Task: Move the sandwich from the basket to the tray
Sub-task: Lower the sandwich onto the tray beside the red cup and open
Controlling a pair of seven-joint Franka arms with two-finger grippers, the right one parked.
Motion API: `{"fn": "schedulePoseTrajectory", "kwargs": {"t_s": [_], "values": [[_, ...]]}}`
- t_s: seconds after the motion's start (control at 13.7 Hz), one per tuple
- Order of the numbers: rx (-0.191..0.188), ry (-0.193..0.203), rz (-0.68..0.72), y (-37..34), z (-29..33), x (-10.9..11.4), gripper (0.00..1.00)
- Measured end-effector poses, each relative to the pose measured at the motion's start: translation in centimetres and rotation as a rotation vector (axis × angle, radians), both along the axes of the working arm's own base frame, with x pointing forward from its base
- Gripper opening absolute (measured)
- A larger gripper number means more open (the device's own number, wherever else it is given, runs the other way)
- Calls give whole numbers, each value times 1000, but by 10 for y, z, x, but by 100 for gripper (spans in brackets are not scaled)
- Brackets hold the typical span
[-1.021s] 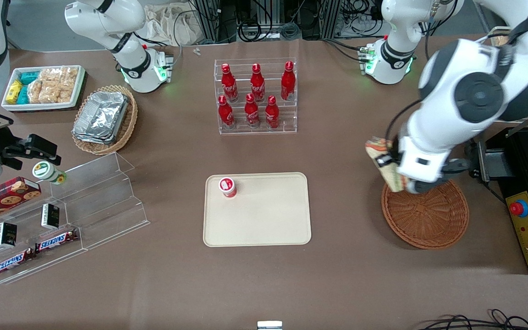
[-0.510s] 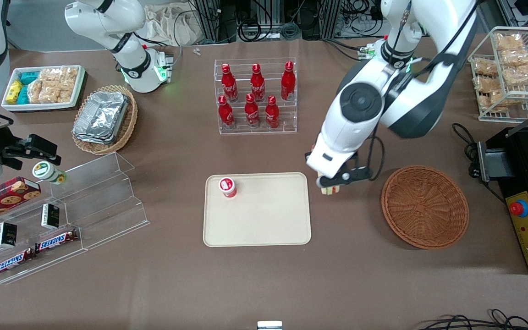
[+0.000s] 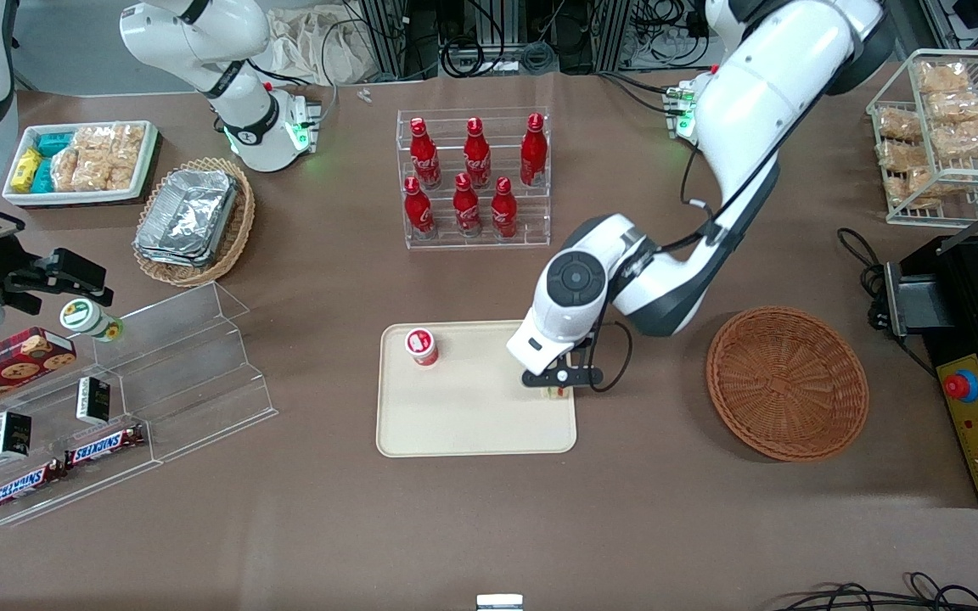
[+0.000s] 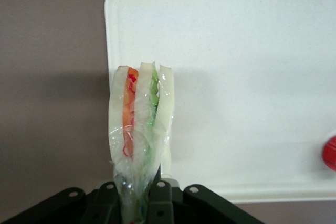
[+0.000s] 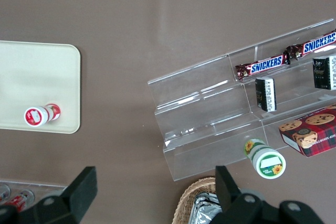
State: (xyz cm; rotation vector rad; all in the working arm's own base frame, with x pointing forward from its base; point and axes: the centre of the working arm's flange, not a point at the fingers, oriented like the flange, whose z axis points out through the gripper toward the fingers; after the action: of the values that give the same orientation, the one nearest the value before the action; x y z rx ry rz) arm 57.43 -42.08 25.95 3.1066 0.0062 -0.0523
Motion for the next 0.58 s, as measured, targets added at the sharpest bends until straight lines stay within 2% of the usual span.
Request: {"fn": "schedulePoseTrajectory", "kwargs": {"t_s": [0.15, 0.44, 0.51, 0.58], "values": [[12, -18, -23, 1, -19, 3, 18], [0, -26, -27, -1, -26, 4, 17], [-2, -28, -26, -1, -25, 5, 23], [-4, -29, -21, -1, -23, 6, 33]]}}
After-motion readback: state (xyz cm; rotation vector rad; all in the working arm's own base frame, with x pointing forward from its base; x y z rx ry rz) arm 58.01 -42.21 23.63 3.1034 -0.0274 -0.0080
